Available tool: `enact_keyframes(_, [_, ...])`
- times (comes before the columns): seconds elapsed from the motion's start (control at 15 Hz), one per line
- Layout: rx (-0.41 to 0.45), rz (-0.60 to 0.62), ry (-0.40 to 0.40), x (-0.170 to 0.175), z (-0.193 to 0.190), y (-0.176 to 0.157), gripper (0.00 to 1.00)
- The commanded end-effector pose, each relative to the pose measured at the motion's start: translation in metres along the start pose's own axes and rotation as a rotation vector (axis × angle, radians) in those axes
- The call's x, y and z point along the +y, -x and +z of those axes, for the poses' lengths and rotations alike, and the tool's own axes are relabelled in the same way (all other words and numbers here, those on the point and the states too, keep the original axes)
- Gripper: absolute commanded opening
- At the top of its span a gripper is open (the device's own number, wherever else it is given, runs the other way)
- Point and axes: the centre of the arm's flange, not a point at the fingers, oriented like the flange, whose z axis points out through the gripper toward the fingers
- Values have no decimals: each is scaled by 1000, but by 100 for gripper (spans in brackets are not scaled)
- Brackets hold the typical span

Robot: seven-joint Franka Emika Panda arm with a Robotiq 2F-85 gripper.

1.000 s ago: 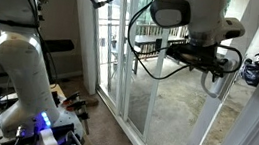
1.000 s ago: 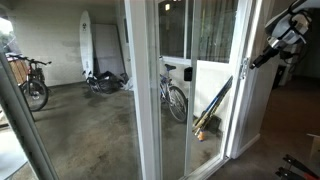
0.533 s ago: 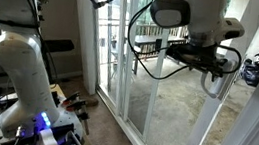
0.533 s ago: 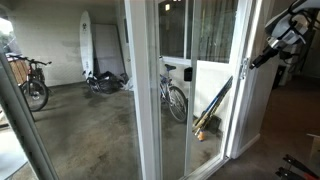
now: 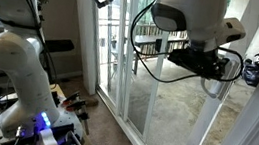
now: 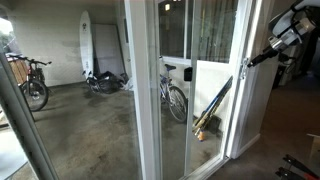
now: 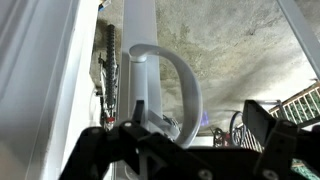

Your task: Open the glass door by sliding it to the left

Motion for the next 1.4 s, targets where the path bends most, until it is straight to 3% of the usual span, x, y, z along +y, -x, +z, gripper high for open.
enact_keyframes(0.0, [60, -55, -25, 18, 14, 14, 100])
enact_keyframes(0.53, [144, -96, -10, 29, 37, 9, 100])
enact_keyframes(1.33, [117, -80, -7, 18, 37, 8, 100])
